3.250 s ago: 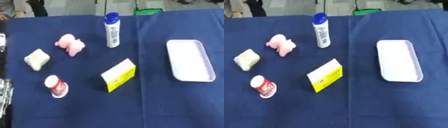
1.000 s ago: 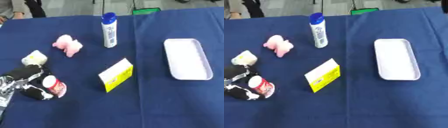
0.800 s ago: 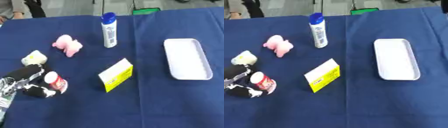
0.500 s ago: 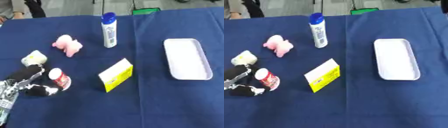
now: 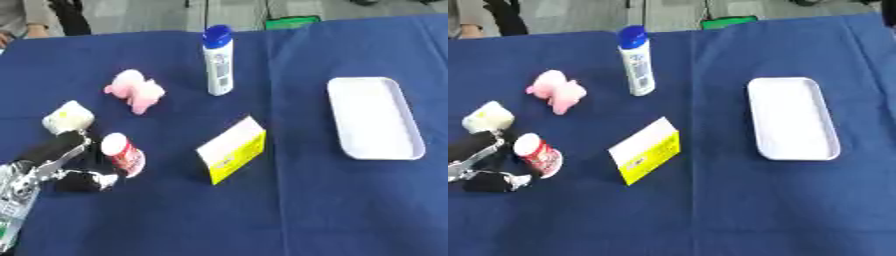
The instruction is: Pick up objects on the table and place them in the box.
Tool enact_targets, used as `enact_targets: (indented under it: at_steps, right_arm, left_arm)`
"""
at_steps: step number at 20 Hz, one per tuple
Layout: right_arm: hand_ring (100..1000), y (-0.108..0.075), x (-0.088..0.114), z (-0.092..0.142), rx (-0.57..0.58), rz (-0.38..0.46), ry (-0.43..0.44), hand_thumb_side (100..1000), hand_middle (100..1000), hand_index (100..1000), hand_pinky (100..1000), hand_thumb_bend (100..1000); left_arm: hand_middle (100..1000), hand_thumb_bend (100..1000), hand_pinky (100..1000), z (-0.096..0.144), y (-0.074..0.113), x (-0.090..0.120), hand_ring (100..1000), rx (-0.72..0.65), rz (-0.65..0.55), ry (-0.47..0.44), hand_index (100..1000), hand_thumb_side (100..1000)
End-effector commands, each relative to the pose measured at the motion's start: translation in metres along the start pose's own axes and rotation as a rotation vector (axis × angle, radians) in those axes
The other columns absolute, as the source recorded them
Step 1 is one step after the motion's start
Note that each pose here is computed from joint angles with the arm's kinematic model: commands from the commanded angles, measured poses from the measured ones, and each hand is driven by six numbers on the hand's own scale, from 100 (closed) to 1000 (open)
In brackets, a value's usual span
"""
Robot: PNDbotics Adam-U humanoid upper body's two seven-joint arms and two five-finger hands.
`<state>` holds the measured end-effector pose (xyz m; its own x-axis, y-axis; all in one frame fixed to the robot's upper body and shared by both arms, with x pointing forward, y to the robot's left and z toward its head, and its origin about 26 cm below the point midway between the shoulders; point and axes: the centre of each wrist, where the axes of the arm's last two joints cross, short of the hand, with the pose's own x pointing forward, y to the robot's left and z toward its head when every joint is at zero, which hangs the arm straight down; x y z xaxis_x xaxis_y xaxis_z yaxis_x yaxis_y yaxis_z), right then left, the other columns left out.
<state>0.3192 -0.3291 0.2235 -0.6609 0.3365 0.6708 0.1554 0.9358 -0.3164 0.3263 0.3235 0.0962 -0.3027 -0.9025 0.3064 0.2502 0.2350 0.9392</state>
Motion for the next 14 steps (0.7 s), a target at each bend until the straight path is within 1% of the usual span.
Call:
enact_targets:
  at_steps: [1,2,3,4,6,7,8,9,12,13,14]
  right_arm:
    - [853,-0.0034,0.0076,-0.0056,0.008,0.019,-0.031,472,879,844,834,497]
    - [853,-0.0034,0.0076,-0.0056,0.008,0.019,-0.031,472,879,844,834,497]
    - [853,-0.0035,0.0076,-0.0056,0.008,0.019,-0.031,472,879,844,834,496]
    - [853,-0.0036,0.0076,-0.0056,0.008,0.020,-0.031,472,879,844,834,496]
    - [853,-0.0035,0.0077,-0.0057,0.008,0.020,-0.031,469,879,844,834,498]
    - [853,-0.0035,0.0077,-0.0057,0.008,0.020,-0.031,472,879,844,834,496]
    - [853,-0.0035,0.0077,-0.0057,0.008,0.020,-0.031,472,879,844,833,496]
    - [853,-0.0036,0.0077,-0.0058,0.008,0.021,-0.031,472,879,844,834,497]
    - [853,-0.0036,0.0077,-0.0058,0.009,0.021,-0.031,472,879,844,834,496]
    - [853,-0.0036,0.0077,-0.0058,0.009,0.021,-0.031,472,879,844,834,496]
    - [853,-0.0037,0.0077,-0.0058,0.008,0.021,-0.031,472,880,844,834,496]
  left_arm:
    - [478,610,186,-0.0010,0.0075,-0.0017,369,0.026,0.014,-0.009,612,551]
    - [527,661,323,-0.0014,0.0071,-0.0019,440,0.019,0.014,-0.010,655,577]
    - [549,675,356,-0.0023,0.0059,-0.0016,469,0.003,0.011,-0.011,671,580]
    - [594,724,456,-0.0029,0.0054,-0.0014,533,-0.008,0.007,-0.012,693,583]
    - [606,738,469,-0.0039,0.0049,-0.0003,547,-0.023,-0.007,-0.013,702,582]
    - [675,787,581,-0.0043,0.0060,0.0004,650,-0.025,-0.020,-0.011,728,583]
    - [707,804,614,-0.0045,0.0068,0.0013,687,-0.025,-0.033,-0.009,740,585]
    - [748,824,683,-0.0048,0.0084,0.0022,753,-0.026,-0.051,-0.004,743,588]
    - [765,833,708,-0.0051,0.0114,0.0049,776,-0.025,-0.089,0.009,744,591]
    - [796,852,748,-0.0051,0.0125,0.0056,814,-0.024,-0.099,0.012,751,596]
    - [801,854,756,-0.0051,0.0134,0.0064,820,-0.024,-0.107,0.015,752,597]
